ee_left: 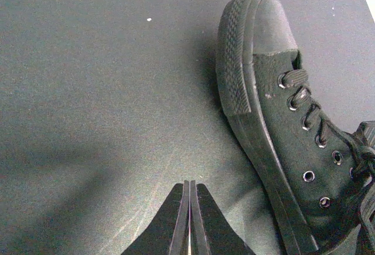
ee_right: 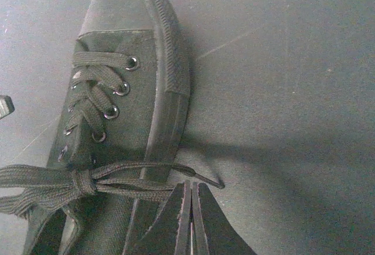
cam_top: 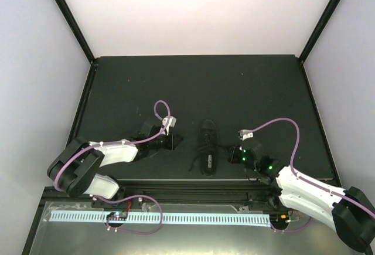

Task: Tie the shoes

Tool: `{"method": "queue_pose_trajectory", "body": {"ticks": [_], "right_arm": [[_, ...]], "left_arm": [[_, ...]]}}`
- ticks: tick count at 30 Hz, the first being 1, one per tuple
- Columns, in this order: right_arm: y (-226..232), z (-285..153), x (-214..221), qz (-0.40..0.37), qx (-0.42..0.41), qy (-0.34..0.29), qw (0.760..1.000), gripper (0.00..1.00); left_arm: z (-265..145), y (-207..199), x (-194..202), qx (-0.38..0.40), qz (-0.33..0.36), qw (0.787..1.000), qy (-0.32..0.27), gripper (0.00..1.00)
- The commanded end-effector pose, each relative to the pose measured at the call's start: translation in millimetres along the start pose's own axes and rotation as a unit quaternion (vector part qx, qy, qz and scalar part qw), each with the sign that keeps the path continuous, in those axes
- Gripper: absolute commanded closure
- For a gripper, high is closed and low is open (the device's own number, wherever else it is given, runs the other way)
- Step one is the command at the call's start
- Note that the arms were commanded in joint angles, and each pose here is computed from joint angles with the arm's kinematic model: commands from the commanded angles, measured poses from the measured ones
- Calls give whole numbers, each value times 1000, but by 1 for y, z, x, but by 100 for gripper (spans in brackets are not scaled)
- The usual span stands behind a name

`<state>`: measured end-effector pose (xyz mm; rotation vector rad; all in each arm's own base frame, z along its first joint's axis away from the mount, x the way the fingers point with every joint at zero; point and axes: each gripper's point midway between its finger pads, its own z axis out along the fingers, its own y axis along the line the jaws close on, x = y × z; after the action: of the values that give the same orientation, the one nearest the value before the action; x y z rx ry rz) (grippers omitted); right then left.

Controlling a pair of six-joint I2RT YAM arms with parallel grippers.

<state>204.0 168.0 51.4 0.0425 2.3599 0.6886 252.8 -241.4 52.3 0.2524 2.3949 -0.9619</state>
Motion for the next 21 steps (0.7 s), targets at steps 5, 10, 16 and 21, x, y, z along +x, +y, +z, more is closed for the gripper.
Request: {"method": "queue_pose_trajectory", "body": {"ticks": [5, 10, 16, 21], "right_arm": [[11, -1, -3, -30, -34, -3, 999, 98], [26, -8, -16, -65, -48, -8, 997, 38], [25, -12, -52, -83, -9, -37, 996, 0], [-13, -10, -101, -47, 40, -58, 996, 0]], "left_arm": [[-7, -11, -12, 22, 32, 999, -17, 91], [-19, -27, -25, 40, 71, 996, -39, 33], [-34, -22, -53, 0, 94, 994, -58, 15], [-64, 22, -94, -36, 50, 992, -112, 14]]}}
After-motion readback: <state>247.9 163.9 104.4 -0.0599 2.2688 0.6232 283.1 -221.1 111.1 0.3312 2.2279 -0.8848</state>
